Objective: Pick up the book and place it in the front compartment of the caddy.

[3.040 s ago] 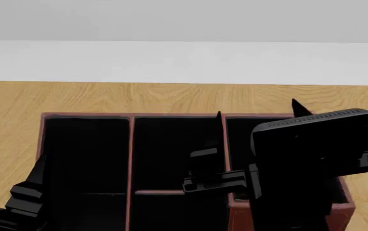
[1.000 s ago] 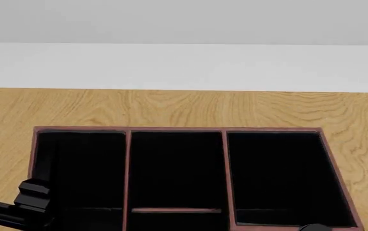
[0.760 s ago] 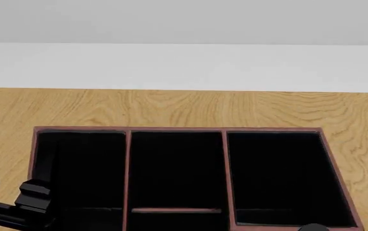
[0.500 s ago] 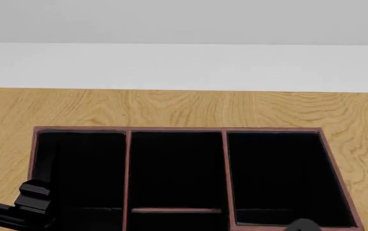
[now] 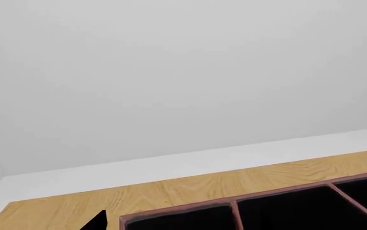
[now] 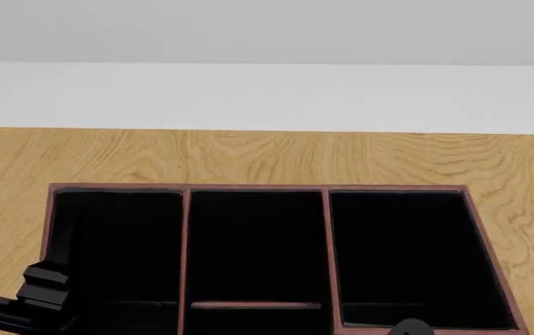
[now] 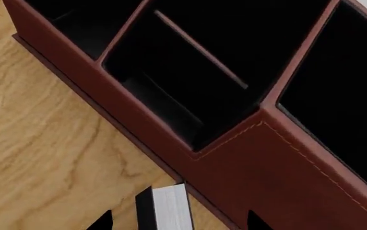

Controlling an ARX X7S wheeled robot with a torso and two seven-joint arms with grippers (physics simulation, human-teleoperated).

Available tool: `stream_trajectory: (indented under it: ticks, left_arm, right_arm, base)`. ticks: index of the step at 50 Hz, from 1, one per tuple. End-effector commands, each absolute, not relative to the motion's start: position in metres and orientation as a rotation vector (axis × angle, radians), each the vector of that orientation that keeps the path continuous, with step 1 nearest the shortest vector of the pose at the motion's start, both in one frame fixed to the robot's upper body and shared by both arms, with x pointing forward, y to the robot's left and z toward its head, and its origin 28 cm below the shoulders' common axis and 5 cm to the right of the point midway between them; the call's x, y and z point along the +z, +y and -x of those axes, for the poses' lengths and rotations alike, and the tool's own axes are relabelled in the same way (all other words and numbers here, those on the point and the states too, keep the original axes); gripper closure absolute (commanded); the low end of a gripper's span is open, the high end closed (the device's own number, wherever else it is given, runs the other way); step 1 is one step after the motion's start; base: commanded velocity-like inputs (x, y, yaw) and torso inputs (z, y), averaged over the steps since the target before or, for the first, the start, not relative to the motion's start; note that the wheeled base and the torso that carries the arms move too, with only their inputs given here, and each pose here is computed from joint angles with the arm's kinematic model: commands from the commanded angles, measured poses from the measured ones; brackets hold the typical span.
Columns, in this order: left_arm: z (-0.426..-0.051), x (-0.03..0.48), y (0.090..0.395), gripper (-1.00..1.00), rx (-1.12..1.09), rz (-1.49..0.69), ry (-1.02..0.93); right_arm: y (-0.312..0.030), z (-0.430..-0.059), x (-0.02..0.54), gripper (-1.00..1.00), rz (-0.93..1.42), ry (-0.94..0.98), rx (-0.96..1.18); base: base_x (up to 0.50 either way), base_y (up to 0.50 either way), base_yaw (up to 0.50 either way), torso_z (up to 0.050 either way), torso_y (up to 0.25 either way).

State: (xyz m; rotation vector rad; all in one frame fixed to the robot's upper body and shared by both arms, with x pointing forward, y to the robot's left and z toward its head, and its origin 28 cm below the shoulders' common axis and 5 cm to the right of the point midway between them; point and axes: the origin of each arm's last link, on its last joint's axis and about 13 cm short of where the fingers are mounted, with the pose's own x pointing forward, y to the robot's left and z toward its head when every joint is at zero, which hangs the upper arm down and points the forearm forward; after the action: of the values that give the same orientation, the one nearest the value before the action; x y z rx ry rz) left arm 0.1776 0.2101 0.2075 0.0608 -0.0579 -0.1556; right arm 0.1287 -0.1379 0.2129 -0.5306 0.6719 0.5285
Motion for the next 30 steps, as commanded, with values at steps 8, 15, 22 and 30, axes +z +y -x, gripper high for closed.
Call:
stream_trajectory:
  ticks: [8, 15, 22, 30]
  left_arm:
    - [-0.178, 0.209, 0.210, -1.00, -0.157, -0.061, -0.061]
    - [-0.179, 0.210, 0.209, -1.00, -0.158, -0.062, -0.059]
    - [-0.180, 0.209, 0.209, -1.00, -0.159, -0.063, -0.058]
    - [-0.179, 0.207, 0.209, -1.00, -0.156, -0.063, -0.054]
  right_arm:
    - [-0.139, -0.140, 0.201, -1.00, 0.525, 0.721, 0.550]
    - [-0.140, -0.144, 0.198, -1.00, 0.523, 0.730, 0.551]
    - [-0.139, -0.146, 0.192, -1.00, 0.517, 0.744, 0.561]
    - [-0.138, -0.151, 0.187, -1.00, 0.518, 0.759, 0.575]
  base:
    - [0.00, 0.00, 0.00, 0.000, 0.000]
    - [0.00, 0.00, 0.00, 0.000, 0.000]
    - [0.00, 0.00, 0.00, 0.000, 0.000]
    - [0.00, 0.00, 0.00, 0.000, 0.000]
